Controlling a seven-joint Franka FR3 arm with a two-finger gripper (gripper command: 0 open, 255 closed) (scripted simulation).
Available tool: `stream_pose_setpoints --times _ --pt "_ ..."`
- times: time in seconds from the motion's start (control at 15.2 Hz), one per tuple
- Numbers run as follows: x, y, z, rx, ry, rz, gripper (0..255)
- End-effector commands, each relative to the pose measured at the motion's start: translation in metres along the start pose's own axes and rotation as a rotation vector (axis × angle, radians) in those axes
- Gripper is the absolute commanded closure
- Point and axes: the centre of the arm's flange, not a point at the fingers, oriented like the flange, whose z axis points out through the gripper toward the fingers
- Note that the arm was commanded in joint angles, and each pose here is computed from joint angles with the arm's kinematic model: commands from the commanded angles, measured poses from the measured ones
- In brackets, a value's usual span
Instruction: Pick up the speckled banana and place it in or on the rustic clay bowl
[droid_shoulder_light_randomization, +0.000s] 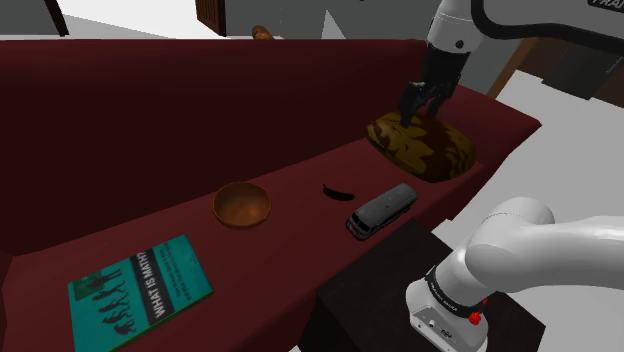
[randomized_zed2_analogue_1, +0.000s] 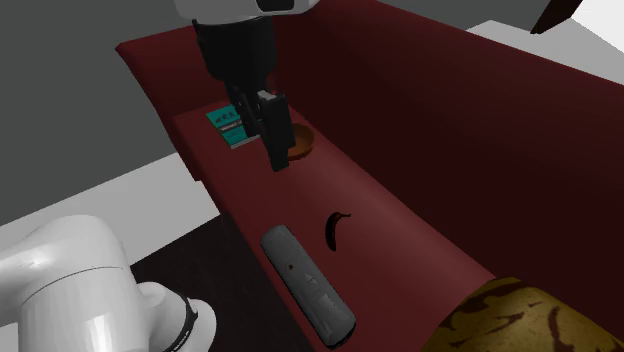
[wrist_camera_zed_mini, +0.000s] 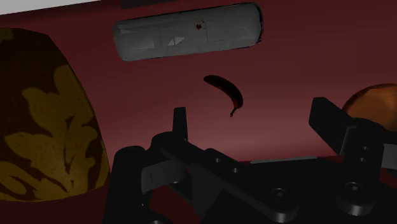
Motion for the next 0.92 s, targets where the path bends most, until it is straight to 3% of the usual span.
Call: stream_pose_setpoints --times 0.0,0.86 --pt "0.000 0.000 0.000 0.000 0.000 0.000 0" --pt "0.084 -0.017 0.151 0.031 -0.029 -0.154 0"
